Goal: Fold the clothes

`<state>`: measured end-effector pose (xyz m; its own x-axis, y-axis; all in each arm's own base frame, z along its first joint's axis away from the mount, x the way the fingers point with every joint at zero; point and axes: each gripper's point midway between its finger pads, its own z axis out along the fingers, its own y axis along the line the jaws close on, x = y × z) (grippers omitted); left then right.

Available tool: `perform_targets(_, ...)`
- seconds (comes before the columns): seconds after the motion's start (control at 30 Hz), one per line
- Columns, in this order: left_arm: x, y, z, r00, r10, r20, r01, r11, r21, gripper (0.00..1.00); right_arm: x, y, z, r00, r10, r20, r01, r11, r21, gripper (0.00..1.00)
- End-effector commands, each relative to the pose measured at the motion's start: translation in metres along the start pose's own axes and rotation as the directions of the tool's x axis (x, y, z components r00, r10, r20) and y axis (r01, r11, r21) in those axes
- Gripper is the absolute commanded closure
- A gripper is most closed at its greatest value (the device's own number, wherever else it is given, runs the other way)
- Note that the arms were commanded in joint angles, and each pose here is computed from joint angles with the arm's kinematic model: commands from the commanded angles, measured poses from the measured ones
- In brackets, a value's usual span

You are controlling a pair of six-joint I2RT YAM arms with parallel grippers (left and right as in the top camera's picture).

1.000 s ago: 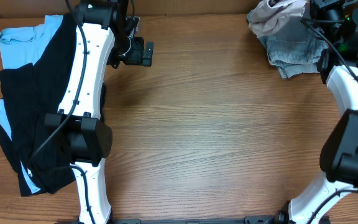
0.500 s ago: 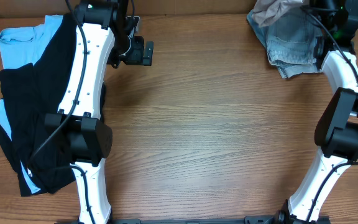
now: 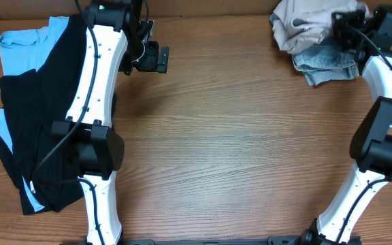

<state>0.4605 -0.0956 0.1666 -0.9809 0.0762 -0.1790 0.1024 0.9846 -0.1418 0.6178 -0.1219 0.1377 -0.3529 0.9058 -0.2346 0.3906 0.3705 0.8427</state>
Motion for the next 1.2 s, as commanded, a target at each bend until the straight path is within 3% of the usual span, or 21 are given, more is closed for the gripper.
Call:
perform_targets(0.0,-0.002,-0.003,0.003,1.000,-0.007,0.001,0.007,1.000,0.000,0.00,0.003,-0.025,-0.008,0.989,-0.134,-0.060,0.139,0.986,0.089,0.67)
perform_targets(0.13,-0.002,-0.005,0.003,1.000,-0.003,0.000,0.003,1.000,0.000,0.00,0.013,-0.070,-0.024,0.975,-0.156,-0.157,0.190,0.954,0.232,0.54)
perform_targets(0.23,-0.002,-0.006,0.003,1.000,-0.001,0.000,0.001,1.000,0.000,0.00,0.019,-0.087,-0.037,0.963,-0.160,-0.217,0.218,0.937,0.274,0.37)
perform_targets(0.4,-0.001,-0.006,0.003,1.000,0.000,-0.001,0.000,1.000,0.000,0.00,0.019,-0.079,-0.062,0.926,-0.266,-0.269,0.339,0.899,0.277,0.07)
perform_targets(0.47,-0.001,-0.006,0.003,1.000,0.004,-0.001,-0.004,1.000,0.000,0.00,0.013,-0.067,-0.075,0.915,-0.309,-0.260,0.378,0.880,0.287,0.00)
perform_targets(0.63,-0.002,-0.006,0.003,1.000,0.004,0.001,-0.004,1.000,-0.002,0.00,-0.005,-0.024,-0.111,0.877,-0.429,-0.217,0.478,0.826,0.298,0.00)
perform_targets(0.8,-0.004,-0.006,0.003,1.000,0.005,0.012,-0.005,1.000,-0.003,0.00,-0.004,0.041,-0.126,0.735,-0.656,-0.170,0.677,0.707,0.203,0.00)
perform_targets(1.07,-0.005,-0.006,0.003,1.000,0.005,0.015,-0.005,1.000,-0.002,0.00,-0.008,0.083,-0.077,0.531,-0.846,-0.038,0.801,0.487,0.347,0.00)
perform_targets(1.17,-0.006,-0.006,0.003,1.000,0.006,0.019,-0.006,1.000,-0.002,0.00,-0.007,0.076,-0.046,0.495,-0.868,-0.022,0.803,0.448,0.393,0.00)
